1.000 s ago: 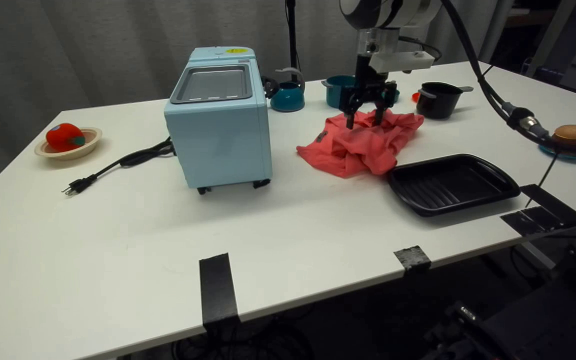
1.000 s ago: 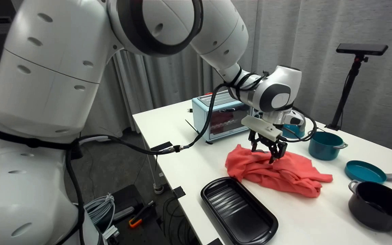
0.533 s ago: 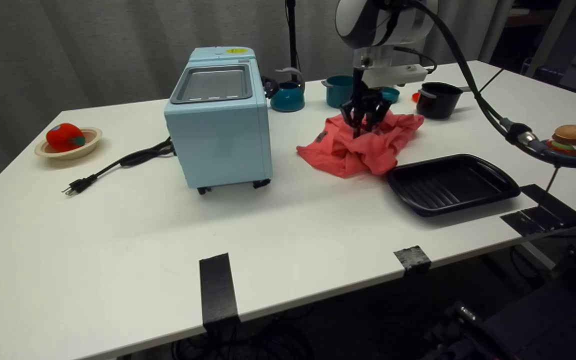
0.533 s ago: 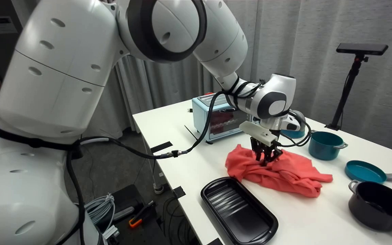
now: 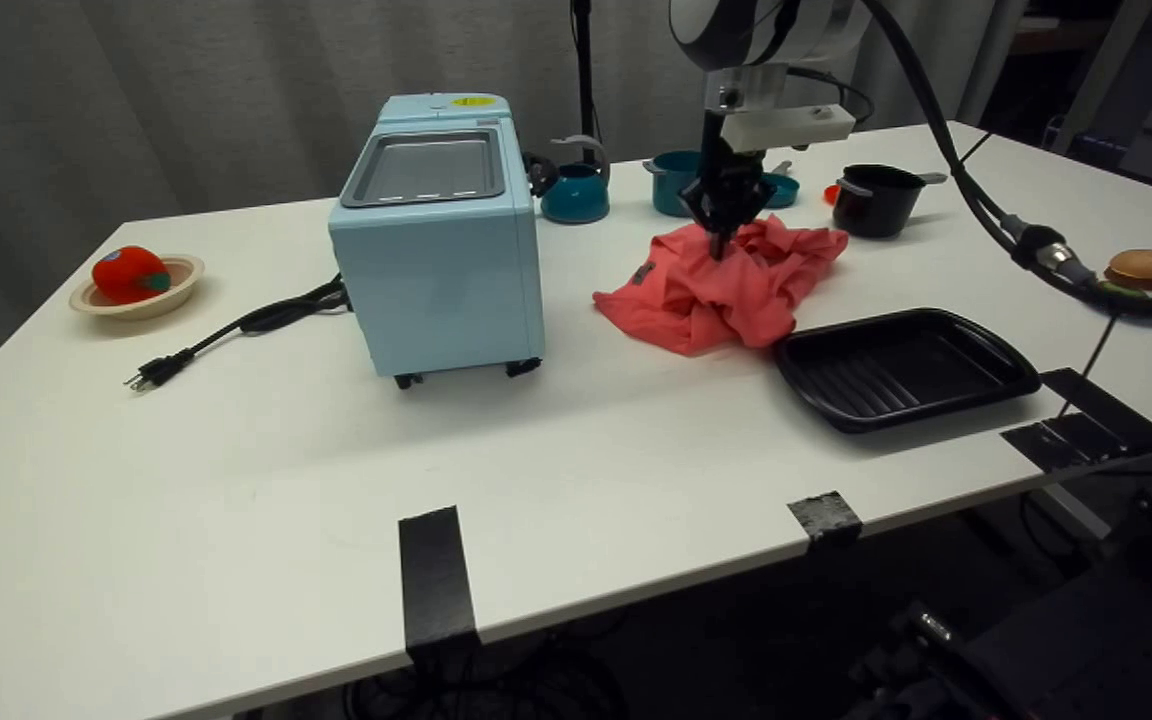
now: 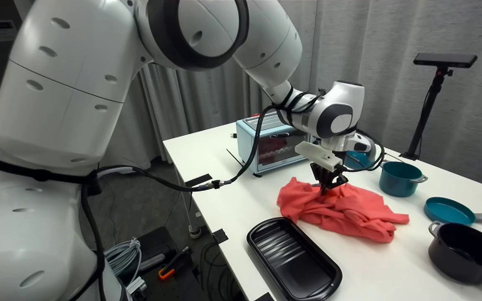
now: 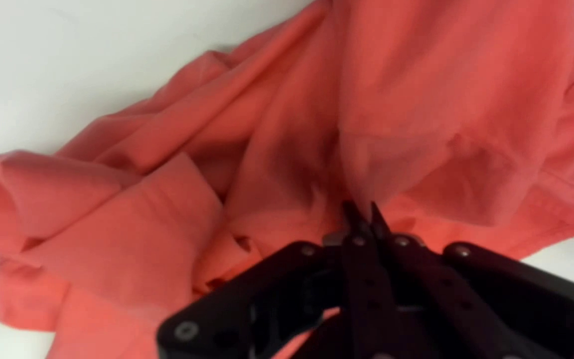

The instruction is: Unfold the orange cloth

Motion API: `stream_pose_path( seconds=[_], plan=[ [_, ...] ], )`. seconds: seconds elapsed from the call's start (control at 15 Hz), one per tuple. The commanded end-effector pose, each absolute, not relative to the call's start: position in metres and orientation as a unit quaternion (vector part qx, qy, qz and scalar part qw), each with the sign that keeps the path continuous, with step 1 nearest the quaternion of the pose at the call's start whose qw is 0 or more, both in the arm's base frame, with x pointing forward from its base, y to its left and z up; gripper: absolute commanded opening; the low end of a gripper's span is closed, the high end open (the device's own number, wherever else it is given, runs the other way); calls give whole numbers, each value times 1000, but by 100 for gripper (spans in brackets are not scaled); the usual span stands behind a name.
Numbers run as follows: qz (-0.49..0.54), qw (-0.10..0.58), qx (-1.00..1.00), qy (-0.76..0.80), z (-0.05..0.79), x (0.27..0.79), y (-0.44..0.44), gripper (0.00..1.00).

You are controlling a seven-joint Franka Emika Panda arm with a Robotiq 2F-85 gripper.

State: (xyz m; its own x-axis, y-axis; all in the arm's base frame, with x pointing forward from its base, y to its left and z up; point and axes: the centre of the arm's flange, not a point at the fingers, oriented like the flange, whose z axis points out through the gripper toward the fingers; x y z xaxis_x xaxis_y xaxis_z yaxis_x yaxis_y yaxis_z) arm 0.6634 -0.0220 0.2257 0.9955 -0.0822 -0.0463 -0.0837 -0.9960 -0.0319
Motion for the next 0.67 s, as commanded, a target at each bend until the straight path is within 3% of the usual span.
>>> stream_pose_path(
  seconds=[0.0,0.33,0.6],
  plan=[
    [11,1,-999,39,280,649,-40,0],
    [55,-50,-996,52,347,610,-81,0],
    [158,-110,-977,96,366,557,-128,0]
  ],
)
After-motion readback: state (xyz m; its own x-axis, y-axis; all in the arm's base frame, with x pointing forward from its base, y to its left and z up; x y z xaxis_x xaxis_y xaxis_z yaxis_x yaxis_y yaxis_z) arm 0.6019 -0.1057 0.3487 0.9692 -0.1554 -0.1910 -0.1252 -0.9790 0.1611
